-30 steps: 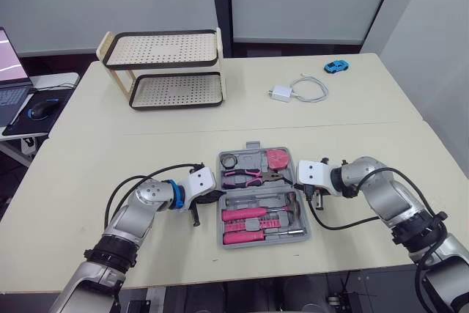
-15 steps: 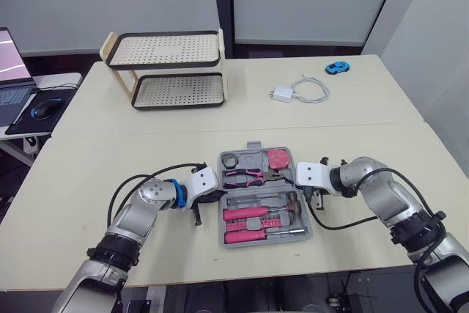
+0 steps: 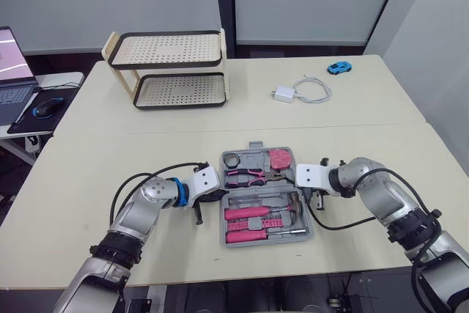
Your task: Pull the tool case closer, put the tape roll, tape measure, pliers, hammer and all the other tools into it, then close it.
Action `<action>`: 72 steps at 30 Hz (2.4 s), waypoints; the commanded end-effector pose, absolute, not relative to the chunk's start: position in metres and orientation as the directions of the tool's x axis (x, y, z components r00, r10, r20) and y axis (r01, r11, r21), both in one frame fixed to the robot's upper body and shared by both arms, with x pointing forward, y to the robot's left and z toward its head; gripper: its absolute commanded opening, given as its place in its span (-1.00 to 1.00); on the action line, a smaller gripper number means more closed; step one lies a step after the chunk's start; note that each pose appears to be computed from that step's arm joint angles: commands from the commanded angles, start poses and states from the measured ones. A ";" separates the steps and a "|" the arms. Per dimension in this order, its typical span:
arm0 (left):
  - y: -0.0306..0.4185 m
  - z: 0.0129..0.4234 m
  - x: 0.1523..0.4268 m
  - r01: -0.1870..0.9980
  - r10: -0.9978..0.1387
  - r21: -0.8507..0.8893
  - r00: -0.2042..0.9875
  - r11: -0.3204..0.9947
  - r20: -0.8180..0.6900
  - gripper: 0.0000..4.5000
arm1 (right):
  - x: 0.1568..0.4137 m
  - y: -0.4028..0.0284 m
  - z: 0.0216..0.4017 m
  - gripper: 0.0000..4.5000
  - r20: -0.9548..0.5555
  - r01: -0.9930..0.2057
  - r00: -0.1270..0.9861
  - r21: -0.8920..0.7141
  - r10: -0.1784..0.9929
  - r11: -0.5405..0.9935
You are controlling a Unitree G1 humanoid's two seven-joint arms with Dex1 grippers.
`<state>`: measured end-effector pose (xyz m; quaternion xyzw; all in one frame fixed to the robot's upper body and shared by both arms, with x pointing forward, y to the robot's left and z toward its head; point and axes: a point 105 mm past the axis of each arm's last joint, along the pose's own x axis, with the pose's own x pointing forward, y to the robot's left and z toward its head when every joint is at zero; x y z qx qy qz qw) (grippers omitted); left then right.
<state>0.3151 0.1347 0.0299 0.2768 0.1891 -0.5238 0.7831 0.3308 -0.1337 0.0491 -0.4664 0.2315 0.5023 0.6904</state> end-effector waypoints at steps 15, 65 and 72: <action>0.109 0.027 0.290 0.970 -0.786 0.170 0.242 0.175 -0.569 -1.00 | 0.296 -0.108 0.059 -0.99 -0.766 -0.933 0.311 -0.359 0.562 0.026; 0.109 0.019 0.256 0.973 -0.773 0.088 0.222 0.212 -0.594 -1.00 | 0.265 -0.106 0.048 -0.99 -0.764 -0.943 0.310 -0.324 0.565 0.080; 0.109 0.021 0.265 0.969 -0.770 0.103 0.241 0.224 -0.590 -1.00 | 0.268 -0.106 0.048 -0.99 -0.763 -0.940 0.318 -0.331 0.563 0.082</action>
